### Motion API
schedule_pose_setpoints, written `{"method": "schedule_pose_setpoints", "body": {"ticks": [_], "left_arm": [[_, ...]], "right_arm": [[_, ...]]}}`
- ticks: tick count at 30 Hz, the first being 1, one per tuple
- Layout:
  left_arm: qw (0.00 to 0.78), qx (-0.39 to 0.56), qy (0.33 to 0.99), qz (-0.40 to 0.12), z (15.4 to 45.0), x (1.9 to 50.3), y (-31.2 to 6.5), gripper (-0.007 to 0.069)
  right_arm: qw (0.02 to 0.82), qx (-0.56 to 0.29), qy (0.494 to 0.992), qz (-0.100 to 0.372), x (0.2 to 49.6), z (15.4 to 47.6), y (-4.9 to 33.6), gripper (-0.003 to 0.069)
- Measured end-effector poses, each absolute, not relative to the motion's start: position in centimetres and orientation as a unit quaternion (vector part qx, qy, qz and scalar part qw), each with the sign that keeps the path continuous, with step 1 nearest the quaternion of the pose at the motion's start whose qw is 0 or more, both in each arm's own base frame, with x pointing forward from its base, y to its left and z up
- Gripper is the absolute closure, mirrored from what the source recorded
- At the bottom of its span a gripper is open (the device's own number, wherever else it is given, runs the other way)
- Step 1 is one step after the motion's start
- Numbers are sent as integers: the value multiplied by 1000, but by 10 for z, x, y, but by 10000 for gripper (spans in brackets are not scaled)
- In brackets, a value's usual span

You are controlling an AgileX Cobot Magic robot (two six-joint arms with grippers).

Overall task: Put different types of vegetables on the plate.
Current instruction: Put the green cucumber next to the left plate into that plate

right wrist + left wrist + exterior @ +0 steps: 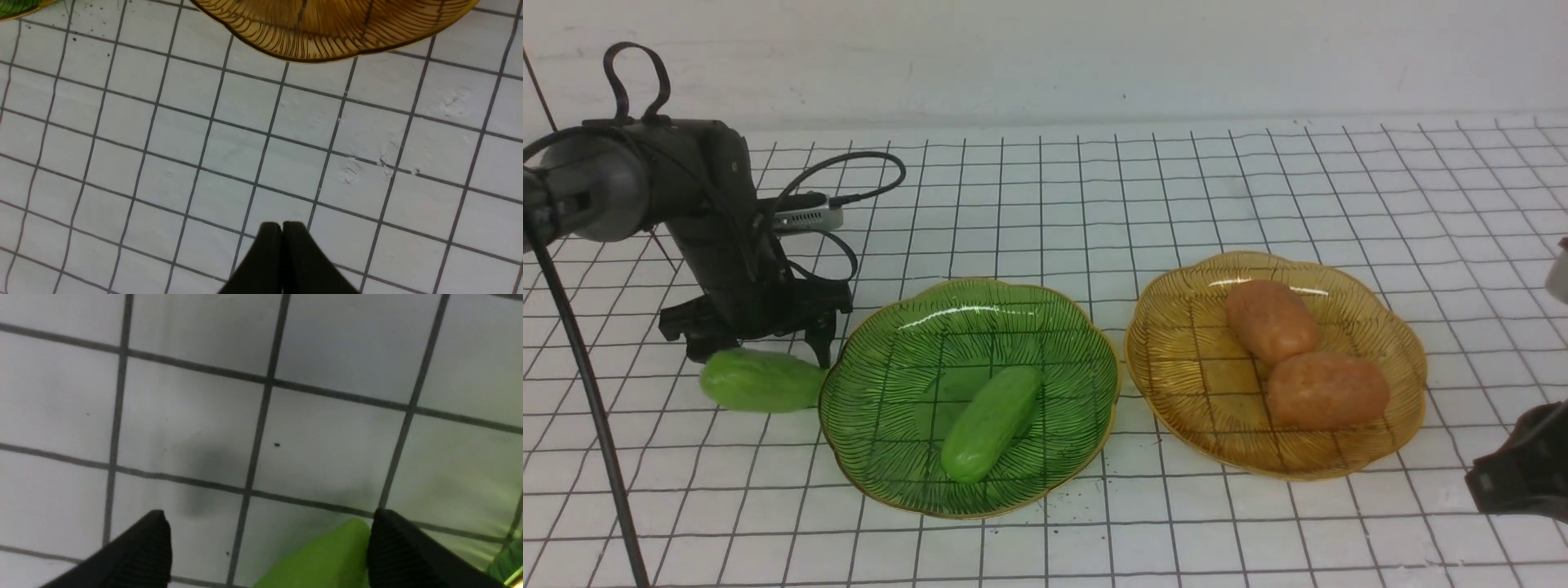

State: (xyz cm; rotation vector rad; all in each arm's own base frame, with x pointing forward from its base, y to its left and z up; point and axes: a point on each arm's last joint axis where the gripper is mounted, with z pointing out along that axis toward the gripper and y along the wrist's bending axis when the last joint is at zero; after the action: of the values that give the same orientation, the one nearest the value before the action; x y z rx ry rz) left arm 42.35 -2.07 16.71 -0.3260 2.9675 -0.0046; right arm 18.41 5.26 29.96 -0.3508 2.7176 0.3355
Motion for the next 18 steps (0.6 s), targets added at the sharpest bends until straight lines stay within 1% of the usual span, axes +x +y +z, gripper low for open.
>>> {"method": "schedule_pose_setpoints", "body": {"ticks": [1, 5, 6, 8, 9, 10, 12, 14, 18], "left_arm": [[77, -109, 991, -1, 167, 424, -21, 50], [74, -107, 991, -1, 166, 423, -21, 134], [71, -105, 992, 0, 166, 423, -21, 210], [68, -104, 992, 1, 165, 422, -20, 267], [63, -103, 993, 4, 165, 421, -20, 327], [52, -102, 993, 8, 165, 419, -20, 451], [43, -100, 994, 14, 167, 417, -19, 538], [40, -90, 995, 25, 173, 414, -17, 542], [51, -73, 996, 31, 188, 411, -15, 542]], "right_arm": [[189, -125, 967, 119, 184, 300, 53, 673], [189, -125, 967, 119, 184, 300, 53, 673], [189, -125, 967, 119, 184, 300, 53, 673], [189, -125, 967, 119, 184, 300, 53, 673], [189, -125, 967, 119, 184, 300, 53, 673], [189, -125, 967, 119, 184, 300, 53, 673], [189, -125, 967, 119, 184, 300, 53, 673], [189, -125, 967, 119, 184, 300, 53, 673], [189, -125, 967, 119, 184, 300, 53, 673]]}}
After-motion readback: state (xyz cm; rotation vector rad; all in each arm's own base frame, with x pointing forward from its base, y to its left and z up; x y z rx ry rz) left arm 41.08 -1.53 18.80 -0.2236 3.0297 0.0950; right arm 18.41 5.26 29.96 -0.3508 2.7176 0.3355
